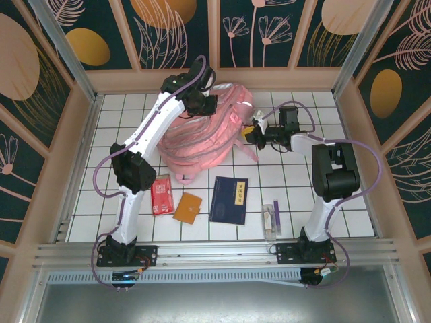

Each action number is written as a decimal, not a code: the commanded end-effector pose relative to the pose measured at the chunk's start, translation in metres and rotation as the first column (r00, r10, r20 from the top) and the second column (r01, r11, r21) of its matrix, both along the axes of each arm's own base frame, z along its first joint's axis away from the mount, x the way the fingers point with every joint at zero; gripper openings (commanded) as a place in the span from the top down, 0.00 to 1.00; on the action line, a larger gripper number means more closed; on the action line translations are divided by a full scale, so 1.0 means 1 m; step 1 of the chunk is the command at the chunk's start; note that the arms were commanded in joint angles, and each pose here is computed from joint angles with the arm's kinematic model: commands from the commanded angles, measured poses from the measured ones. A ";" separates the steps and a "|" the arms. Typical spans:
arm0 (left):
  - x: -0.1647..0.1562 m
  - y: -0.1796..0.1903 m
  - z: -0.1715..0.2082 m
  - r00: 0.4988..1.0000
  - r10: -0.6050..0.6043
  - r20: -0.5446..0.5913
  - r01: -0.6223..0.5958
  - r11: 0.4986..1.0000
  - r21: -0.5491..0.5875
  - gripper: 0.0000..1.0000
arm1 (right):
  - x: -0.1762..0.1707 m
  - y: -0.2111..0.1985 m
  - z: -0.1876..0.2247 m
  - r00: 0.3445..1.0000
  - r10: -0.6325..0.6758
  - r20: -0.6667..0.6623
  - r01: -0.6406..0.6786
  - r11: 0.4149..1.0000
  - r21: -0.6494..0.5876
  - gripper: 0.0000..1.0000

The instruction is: Pack the student bag

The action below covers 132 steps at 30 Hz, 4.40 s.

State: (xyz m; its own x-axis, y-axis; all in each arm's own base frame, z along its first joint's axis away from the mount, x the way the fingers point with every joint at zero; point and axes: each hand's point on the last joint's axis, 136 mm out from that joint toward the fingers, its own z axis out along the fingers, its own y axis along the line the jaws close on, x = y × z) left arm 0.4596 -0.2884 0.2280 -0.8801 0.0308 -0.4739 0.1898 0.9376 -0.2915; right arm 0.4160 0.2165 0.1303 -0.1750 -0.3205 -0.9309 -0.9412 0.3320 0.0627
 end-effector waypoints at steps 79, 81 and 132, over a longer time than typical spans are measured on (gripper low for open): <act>-0.090 0.008 -0.063 0.992 0.024 -0.127 -0.058 0.961 -0.270 0.50 | -0.106 0.055 0.001 0.372 -0.589 -0.717 0.689 0.693 -0.213 0.48; -0.112 -0.002 -0.071 0.992 -0.003 -0.123 -0.029 0.965 -0.261 0.50 | -0.098 0.040 -0.005 0.256 -0.623 -0.740 0.733 0.624 -0.271 0.47; -0.154 0.012 -0.118 0.996 0.028 -0.087 -0.042 0.986 -0.159 1.00 | -0.067 0.070 -0.040 0.044 -0.437 -0.899 0.647 0.698 -0.308 1.00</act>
